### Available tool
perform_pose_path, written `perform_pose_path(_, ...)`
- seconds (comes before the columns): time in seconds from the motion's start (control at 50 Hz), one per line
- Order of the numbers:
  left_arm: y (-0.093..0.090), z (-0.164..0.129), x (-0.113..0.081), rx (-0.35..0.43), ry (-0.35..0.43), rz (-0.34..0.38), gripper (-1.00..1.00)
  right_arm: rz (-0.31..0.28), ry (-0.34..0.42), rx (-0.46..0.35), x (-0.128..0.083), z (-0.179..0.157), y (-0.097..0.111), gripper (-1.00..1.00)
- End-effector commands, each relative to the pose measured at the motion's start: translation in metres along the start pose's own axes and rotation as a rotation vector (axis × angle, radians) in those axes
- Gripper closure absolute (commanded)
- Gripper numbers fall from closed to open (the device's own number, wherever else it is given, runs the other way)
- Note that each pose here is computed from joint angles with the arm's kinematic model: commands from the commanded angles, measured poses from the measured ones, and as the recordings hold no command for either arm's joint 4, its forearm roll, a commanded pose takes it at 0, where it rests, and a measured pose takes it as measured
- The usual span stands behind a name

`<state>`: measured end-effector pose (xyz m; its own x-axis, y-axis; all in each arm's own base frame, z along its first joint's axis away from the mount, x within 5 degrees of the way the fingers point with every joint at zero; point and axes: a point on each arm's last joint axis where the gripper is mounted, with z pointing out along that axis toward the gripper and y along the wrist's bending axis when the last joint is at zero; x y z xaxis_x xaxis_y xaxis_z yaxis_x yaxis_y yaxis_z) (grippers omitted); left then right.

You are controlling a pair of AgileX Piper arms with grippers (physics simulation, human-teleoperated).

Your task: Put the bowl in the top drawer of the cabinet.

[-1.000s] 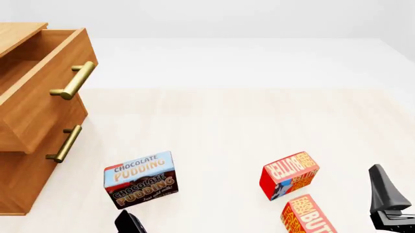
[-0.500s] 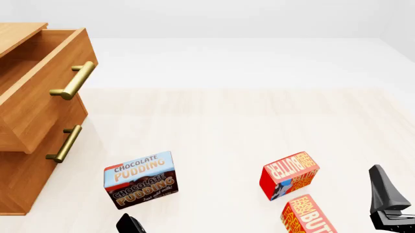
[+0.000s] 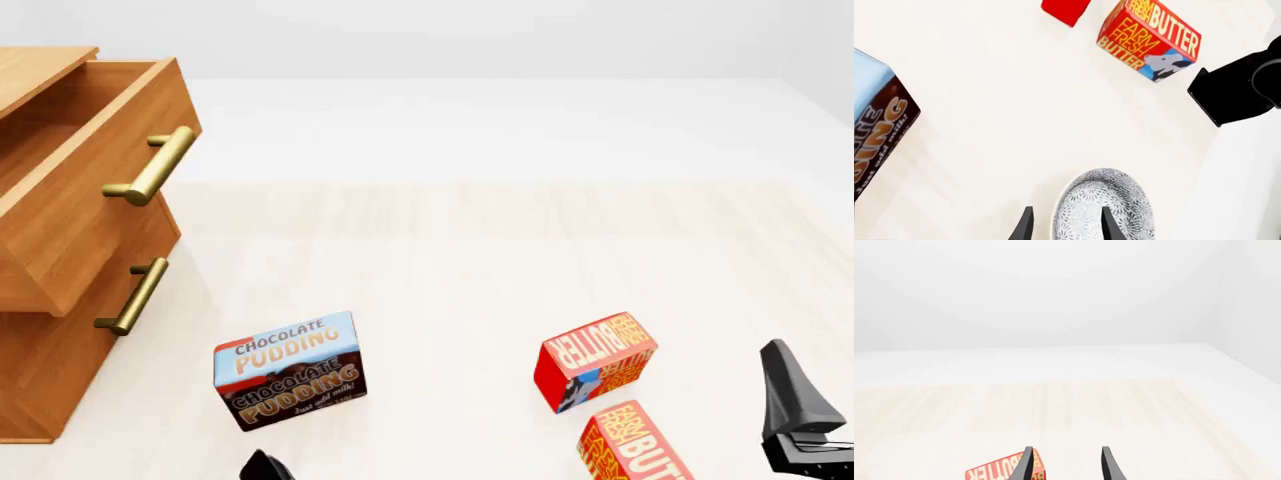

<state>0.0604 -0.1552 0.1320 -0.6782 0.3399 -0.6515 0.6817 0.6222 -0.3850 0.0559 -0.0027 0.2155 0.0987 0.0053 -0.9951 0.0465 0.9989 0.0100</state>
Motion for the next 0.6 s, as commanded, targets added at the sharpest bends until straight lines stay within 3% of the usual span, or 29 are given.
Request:
perform_pose_path(0.02,0.0028,0.0082,0.0085,0.009,0.002,-0.03,-1.0,-0.001,0.001,0.007,0.0001,0.0,-0.0004,-1.0)
perform_pose_path(0.3,0.0038,0.0043,0.0063,0.008,-0.014,-0.029,-1.0,-0.001,0.0,0.005,0.0,0.0,-0.0003,-1.0)
perform_pose_path(0.32,0.0042,0.0042,0.0061,0.005,-0.014,-0.028,1.0,-0.002,0.0,0.005,-0.0001,0.0,-0.0003,-1.0)
perform_pose_path(0.6,0.0061,0.0009,0.0052,0.001,-0.026,-0.026,1.0,-0.001,-0.002,0.002,-0.0002,0.0,-0.0001,-1.0)
